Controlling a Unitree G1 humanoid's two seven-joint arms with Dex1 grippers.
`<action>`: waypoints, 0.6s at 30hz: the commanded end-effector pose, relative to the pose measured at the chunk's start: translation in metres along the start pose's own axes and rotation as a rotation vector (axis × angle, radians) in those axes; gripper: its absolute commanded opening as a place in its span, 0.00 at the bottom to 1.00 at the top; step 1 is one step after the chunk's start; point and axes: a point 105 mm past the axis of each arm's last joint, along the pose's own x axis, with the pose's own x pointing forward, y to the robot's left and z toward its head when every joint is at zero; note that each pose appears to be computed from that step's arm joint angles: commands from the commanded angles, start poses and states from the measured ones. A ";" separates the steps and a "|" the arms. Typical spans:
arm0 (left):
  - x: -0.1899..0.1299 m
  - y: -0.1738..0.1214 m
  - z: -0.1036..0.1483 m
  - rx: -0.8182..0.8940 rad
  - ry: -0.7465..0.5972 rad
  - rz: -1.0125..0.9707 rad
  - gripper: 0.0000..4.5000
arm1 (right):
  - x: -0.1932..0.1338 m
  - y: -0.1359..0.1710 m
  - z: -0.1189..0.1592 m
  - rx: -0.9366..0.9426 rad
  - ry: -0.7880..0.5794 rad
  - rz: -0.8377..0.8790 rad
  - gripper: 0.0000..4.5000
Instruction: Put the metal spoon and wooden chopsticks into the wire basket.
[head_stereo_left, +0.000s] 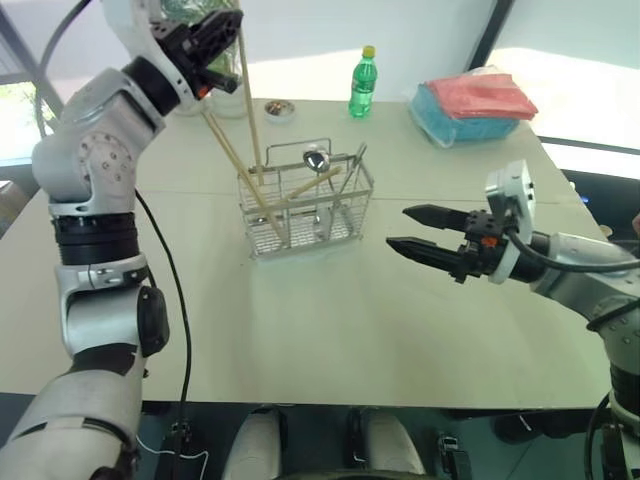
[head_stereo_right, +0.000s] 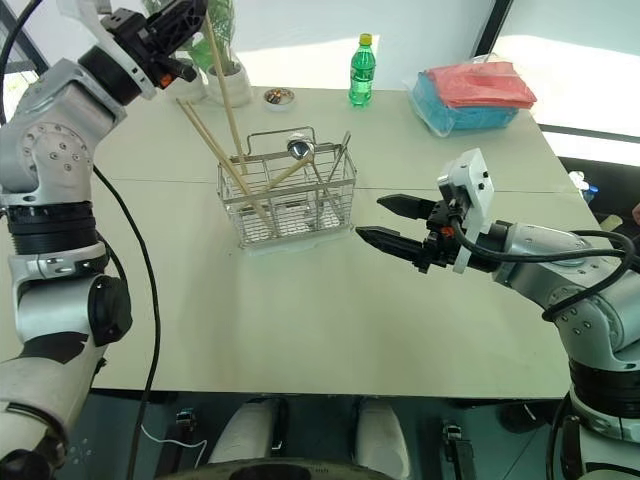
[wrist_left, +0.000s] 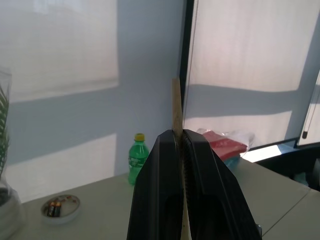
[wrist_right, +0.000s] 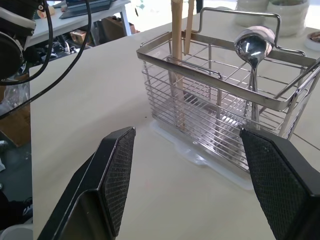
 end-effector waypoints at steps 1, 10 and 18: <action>-0.003 -0.009 -0.008 0.024 0.023 -0.029 0.01 | -0.003 0.000 0.012 -0.040 -0.033 -0.003 0.77; -0.009 -0.033 -0.064 -0.046 0.129 -0.061 0.01 | -0.001 0.000 0.014 -0.042 -0.037 0.008 0.77; -0.011 -0.032 -0.041 -0.036 0.079 -0.066 0.55 | 0.002 -0.001 0.014 -0.038 -0.043 0.011 0.77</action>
